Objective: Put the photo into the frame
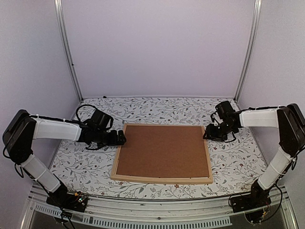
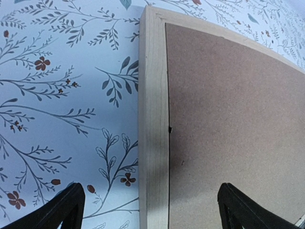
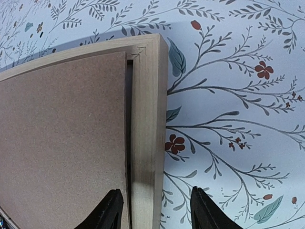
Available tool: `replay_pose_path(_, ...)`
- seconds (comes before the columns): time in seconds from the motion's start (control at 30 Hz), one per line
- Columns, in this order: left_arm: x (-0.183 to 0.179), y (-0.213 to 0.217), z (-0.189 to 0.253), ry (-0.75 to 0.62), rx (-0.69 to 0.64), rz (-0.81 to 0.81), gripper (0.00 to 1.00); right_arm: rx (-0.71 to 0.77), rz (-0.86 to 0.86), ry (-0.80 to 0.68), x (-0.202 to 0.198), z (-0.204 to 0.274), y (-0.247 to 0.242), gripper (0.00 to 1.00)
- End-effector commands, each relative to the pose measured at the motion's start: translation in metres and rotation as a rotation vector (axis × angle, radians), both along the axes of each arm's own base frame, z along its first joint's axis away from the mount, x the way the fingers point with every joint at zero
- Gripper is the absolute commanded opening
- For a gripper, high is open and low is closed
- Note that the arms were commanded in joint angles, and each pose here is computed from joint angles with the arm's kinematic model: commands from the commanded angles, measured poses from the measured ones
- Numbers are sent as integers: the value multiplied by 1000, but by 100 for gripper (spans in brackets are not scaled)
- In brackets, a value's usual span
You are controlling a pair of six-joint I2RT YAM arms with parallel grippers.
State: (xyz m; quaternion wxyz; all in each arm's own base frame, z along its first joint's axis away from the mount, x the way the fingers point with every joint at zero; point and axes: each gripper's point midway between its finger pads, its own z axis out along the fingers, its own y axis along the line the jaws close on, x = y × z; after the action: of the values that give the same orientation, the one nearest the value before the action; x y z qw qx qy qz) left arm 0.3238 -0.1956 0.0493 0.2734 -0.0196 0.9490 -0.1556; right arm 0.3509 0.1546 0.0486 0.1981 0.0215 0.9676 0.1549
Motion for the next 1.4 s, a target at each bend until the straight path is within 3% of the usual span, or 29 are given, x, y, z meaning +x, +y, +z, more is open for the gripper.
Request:
replay_pose_path(0.0,7,-3,9,-25,2,-7,100,-45,3,-7,5,-3,-4,52)
replay_pose_path(0.33,4,-6,0,-2,-12,-16,100,-84,11,18,-1,-17,-10,51)
replay_pose_path(0.67,-4,-13,-13,33,-67,-19,100,-32,61,63,-21,-28,0,51)
replay_pose_path(1.37,-17,-44,-27,50,-125,3,98,-18,117,83,-45,-18,21,54)
